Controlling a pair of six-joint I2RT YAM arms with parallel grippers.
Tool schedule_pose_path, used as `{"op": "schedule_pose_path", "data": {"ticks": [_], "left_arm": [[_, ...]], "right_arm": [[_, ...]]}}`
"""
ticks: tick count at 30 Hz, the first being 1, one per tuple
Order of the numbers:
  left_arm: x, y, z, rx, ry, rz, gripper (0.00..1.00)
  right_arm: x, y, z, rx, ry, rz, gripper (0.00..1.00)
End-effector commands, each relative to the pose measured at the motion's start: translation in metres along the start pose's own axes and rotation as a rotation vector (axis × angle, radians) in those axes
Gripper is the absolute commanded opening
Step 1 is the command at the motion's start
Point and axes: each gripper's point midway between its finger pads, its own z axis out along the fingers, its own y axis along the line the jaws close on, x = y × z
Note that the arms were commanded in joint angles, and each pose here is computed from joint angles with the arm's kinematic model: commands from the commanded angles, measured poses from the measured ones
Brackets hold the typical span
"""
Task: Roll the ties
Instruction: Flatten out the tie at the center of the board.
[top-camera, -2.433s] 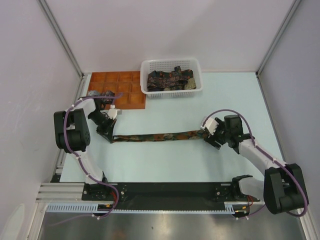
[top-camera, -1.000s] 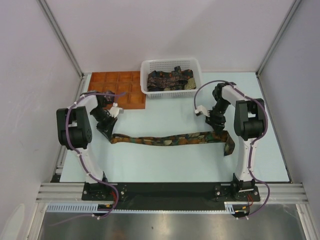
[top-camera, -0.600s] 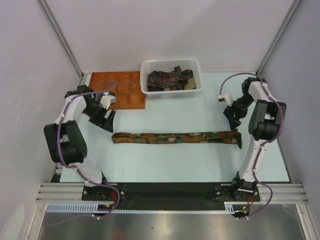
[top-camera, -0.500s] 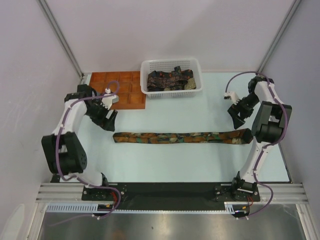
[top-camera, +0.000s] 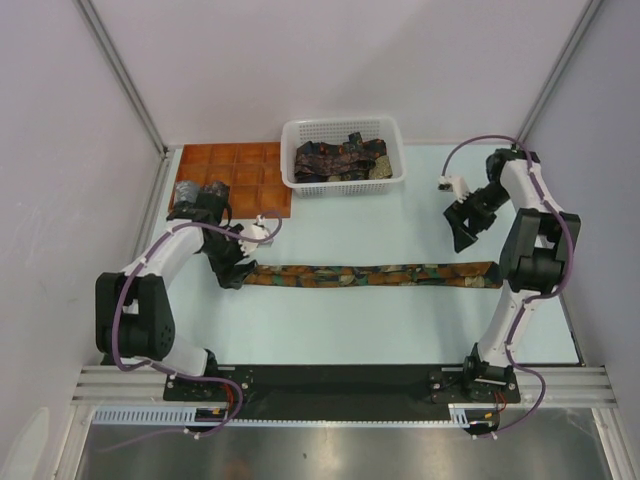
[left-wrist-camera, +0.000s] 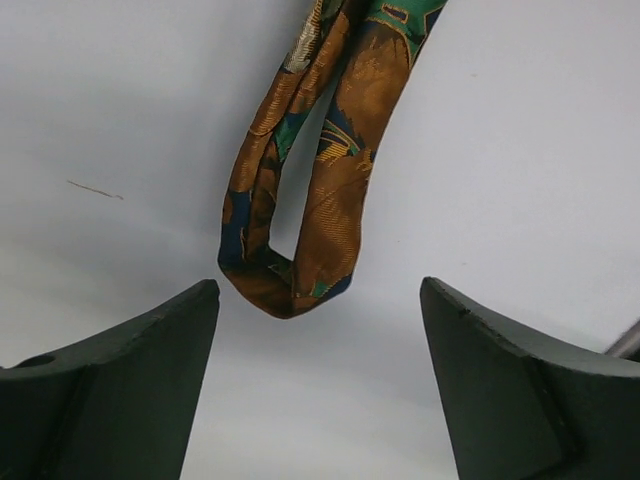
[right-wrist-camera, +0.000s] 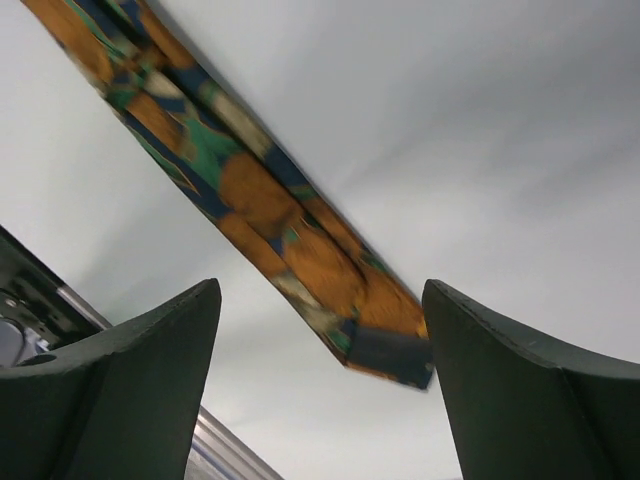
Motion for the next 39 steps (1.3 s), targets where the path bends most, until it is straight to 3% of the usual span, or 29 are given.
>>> {"op": "schedule_pose_path", "data": {"ticks": [1, 3, 9, 12, 13, 15, 20, 27, 30, 35, 37, 39], "left_arm": [[-0.001, 0.018, 0.001, -0.08, -0.02, 0.277, 0.91], [-0.003, 0.028, 0.005, -0.124, -0.02, 0.344, 0.91], [0.004, 0.057, 0.024, -0.162, 0.065, 0.416, 0.78], [-0.006, 0.067, 0.021, -0.158, 0.047, 0.403, 0.63], [-0.008, 0.066, 0.023, -0.133, 0.043, 0.391, 0.51], [-0.018, 0.059, 0.018, -0.079, 0.007, 0.371, 0.4], [-0.01, 0.047, 0.019, 0.033, 0.019, 0.316, 0.23], [0.027, 0.039, 0.015, 0.113, 0.127, 0.231, 0.26], [0.039, 0.033, 0.014, 0.134, 0.163, 0.184, 0.22], [0.024, 0.004, -0.005, 0.242, 0.094, 0.108, 0.18], [0.023, 0.004, -0.002, 0.223, 0.083, 0.074, 0.19], [0.033, 0.014, -0.001, 0.172, 0.094, 0.036, 0.3]], "right_arm": [[-0.042, 0.052, 0.017, -0.166, -0.042, 0.028, 0.86], [-0.057, 0.061, 0.025, -0.185, -0.048, 0.004, 0.86], [-0.087, 0.079, 0.043, -0.254, -0.069, -0.001, 0.77], [-0.093, 0.086, 0.048, -0.269, -0.064, -0.007, 0.75], [-0.093, 0.087, 0.05, -0.268, -0.057, -0.014, 0.74], [-0.094, 0.087, 0.052, -0.268, -0.054, -0.012, 0.73], [-0.105, 0.093, 0.052, -0.278, -0.075, -0.025, 0.71], [-0.115, 0.102, 0.065, -0.302, -0.069, -0.033, 0.69], [-0.112, 0.104, 0.069, -0.315, -0.062, -0.032, 0.65], [-0.106, 0.106, 0.073, -0.32, -0.045, -0.049, 0.6], [-0.103, 0.106, 0.077, -0.324, -0.036, -0.046, 0.57], [-0.106, 0.105, 0.079, -0.326, -0.047, -0.048, 0.57]]}}
